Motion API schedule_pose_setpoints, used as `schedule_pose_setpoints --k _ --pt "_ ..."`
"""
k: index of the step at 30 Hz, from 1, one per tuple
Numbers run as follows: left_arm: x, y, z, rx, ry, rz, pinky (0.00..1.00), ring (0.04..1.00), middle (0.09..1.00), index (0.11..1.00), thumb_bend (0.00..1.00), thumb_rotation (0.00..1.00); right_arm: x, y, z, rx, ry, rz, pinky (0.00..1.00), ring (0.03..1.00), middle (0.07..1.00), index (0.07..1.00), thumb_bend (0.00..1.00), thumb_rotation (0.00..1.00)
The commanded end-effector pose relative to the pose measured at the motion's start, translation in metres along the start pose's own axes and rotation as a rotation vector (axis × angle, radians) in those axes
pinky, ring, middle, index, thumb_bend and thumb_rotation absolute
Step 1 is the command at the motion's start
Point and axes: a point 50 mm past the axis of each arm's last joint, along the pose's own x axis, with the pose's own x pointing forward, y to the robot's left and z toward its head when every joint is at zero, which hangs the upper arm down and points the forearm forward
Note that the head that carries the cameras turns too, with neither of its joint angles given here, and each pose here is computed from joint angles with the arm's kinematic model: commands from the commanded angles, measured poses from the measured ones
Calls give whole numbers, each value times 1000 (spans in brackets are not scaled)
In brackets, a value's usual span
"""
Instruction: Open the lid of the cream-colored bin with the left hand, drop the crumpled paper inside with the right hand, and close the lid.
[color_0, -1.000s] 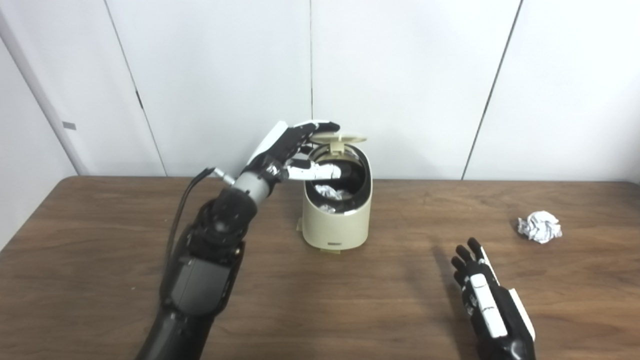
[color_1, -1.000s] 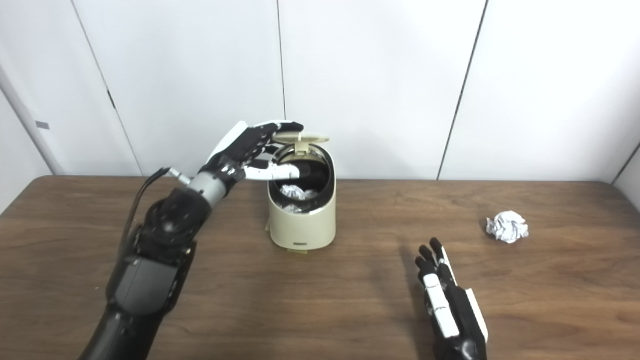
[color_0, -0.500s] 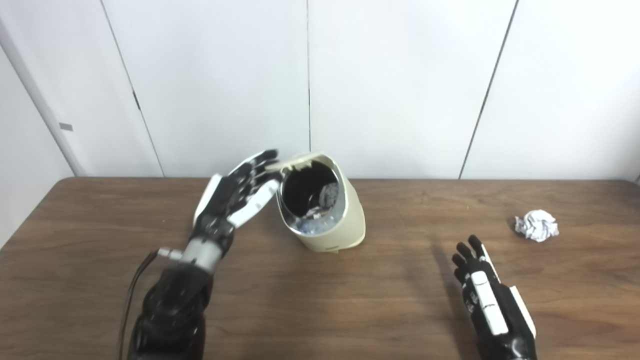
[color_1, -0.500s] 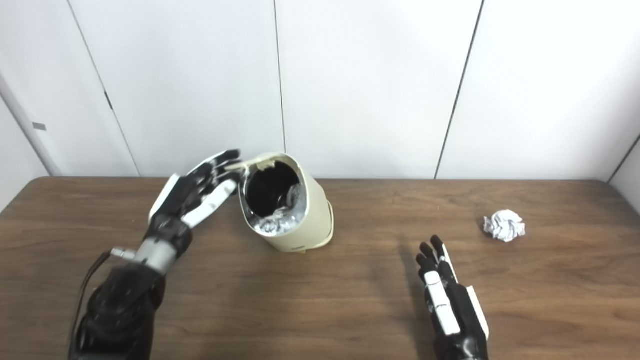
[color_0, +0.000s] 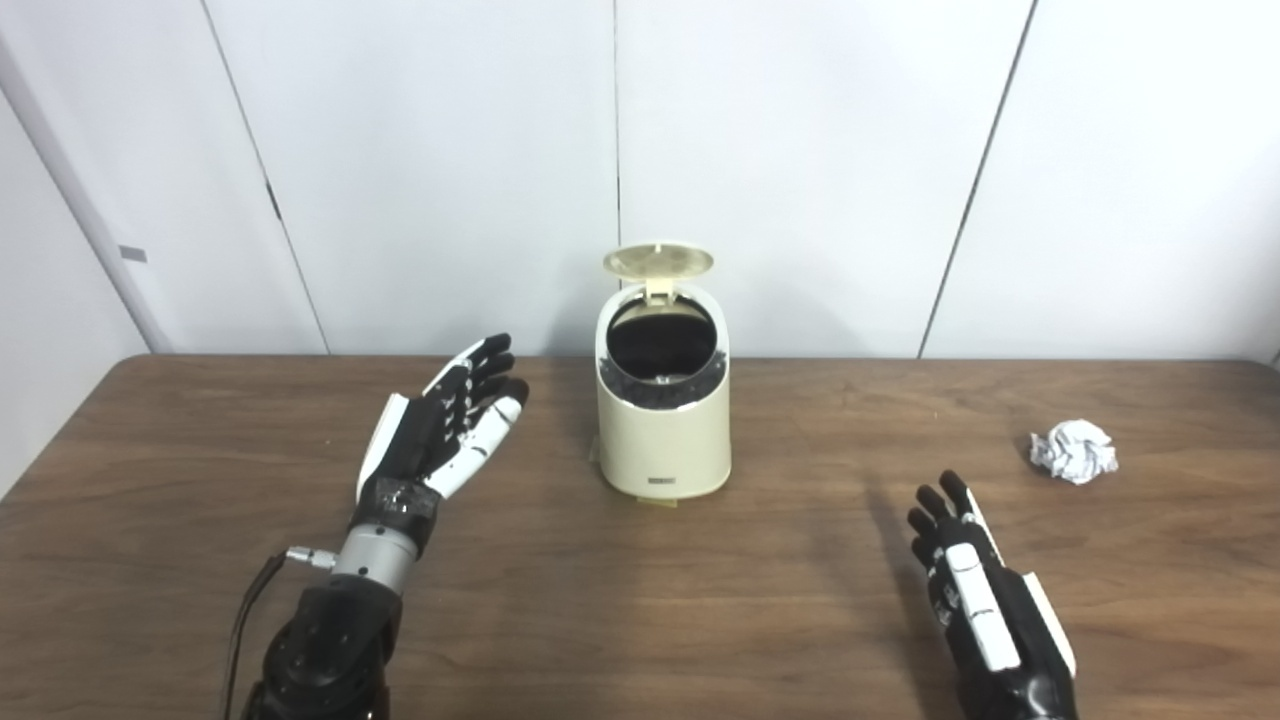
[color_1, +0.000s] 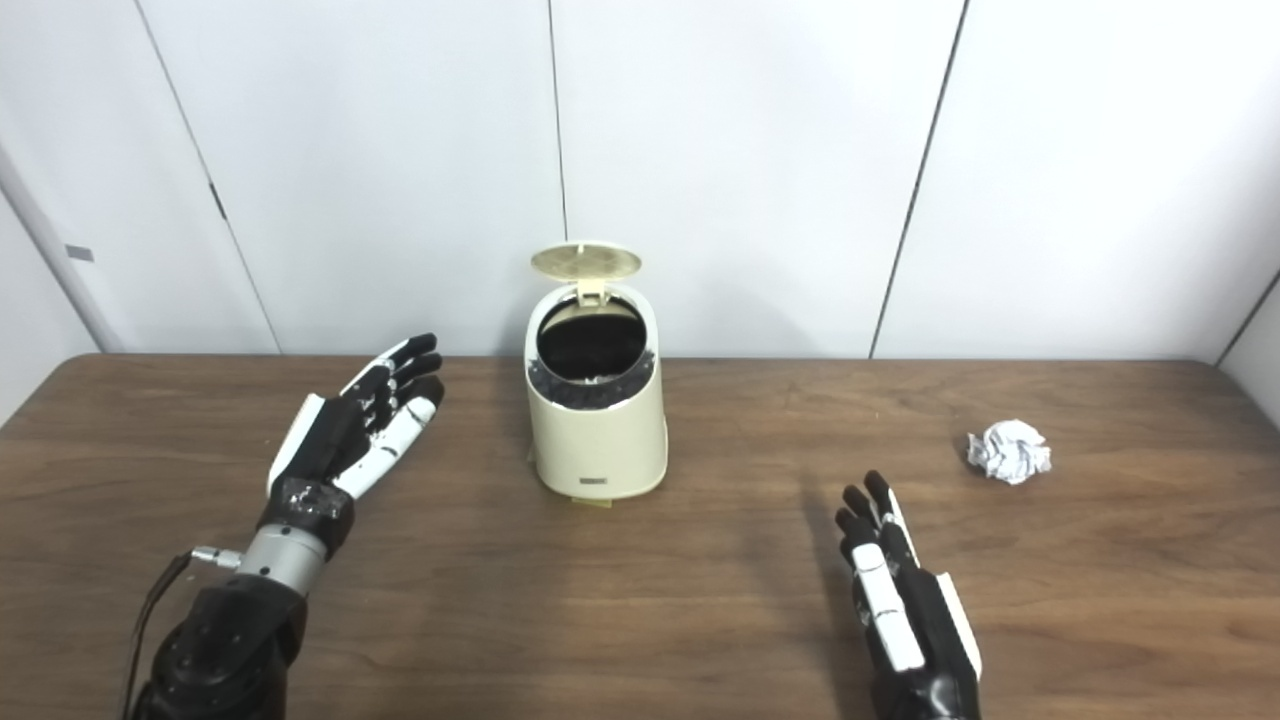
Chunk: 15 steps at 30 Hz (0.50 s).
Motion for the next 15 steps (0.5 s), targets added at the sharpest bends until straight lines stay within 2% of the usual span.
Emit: schedule_pose_setpoints --k 1,8,12,15 --pt "10 3 24 36 -111 23 796 851 864 903 444 482 -7 4 4 18 -38 1 1000 970 971 1000 533 747" --pt "9 2 19 37 -97 15 799 855 873 907 442 502 -7 3 4 19 -43 1 1000 971 973 1000 525 743" --pt "8 3 17 43 -87 17 812 863 883 916 475 567 -7 2 5 18 -43 4 1000 972 975 1000 519 741" --pt "7 5 16 42 -84 19 819 868 886 918 469 573 -7 2 5 18 -46 8 1000 970 973 1000 520 737"
